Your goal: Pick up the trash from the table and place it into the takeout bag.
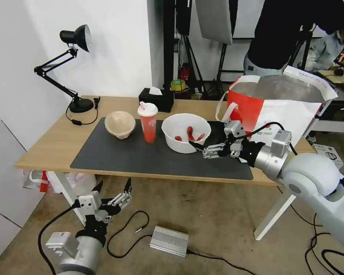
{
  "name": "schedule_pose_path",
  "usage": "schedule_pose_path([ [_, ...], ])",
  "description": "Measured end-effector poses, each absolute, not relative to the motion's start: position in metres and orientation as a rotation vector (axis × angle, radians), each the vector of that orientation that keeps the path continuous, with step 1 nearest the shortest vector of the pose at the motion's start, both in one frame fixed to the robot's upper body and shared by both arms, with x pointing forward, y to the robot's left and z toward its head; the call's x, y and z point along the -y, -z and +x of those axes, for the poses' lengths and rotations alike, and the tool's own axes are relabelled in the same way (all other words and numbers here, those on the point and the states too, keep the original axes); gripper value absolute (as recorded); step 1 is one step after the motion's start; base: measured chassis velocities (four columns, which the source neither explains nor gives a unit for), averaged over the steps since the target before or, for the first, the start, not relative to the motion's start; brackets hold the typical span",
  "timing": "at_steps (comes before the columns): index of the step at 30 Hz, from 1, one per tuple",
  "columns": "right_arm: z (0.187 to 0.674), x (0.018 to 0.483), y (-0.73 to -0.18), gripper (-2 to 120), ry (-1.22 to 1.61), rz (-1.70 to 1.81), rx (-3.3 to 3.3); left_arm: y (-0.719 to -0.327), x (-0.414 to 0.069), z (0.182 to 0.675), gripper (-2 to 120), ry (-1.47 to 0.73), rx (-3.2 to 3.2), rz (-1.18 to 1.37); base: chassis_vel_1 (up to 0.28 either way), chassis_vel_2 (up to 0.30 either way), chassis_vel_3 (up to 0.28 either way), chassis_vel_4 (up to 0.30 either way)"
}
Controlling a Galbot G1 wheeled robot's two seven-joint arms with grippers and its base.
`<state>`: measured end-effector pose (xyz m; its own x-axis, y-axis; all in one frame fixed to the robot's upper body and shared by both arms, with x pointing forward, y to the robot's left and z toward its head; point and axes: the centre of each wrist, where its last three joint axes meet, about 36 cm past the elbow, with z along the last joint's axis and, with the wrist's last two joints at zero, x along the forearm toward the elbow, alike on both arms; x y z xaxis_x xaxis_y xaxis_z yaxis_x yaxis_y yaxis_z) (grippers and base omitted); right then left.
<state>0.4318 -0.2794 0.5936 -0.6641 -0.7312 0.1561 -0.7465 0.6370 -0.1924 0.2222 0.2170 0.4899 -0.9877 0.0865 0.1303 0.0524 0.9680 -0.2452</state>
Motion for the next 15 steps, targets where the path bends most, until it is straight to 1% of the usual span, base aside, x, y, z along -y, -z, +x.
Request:
schedule_pose_path([
  [4, 0.440, 0.279, -0.594, 100, -0.395, 1.266, 2.773, -0.490, -0.217, 0.222, 100, -0.367, 2.981, -0.113, 0.000, 0.000, 0.000, 0.000],
  [10, 0.452, 0.271, -0.601, 100, -0.564, 1.278, 2.750, -0.490, -0.217, 0.222, 100, -0.370, 2.983, -0.112, 0.000, 0.000, 0.000, 0.000],
  [15, 0.461, 0.262, -0.601, 100, -0.595, 1.301, 2.716, -0.489, -0.218, 0.222, 100, -0.368, 2.983, -0.111, 0.000, 0.000, 0.000, 0.000],
])
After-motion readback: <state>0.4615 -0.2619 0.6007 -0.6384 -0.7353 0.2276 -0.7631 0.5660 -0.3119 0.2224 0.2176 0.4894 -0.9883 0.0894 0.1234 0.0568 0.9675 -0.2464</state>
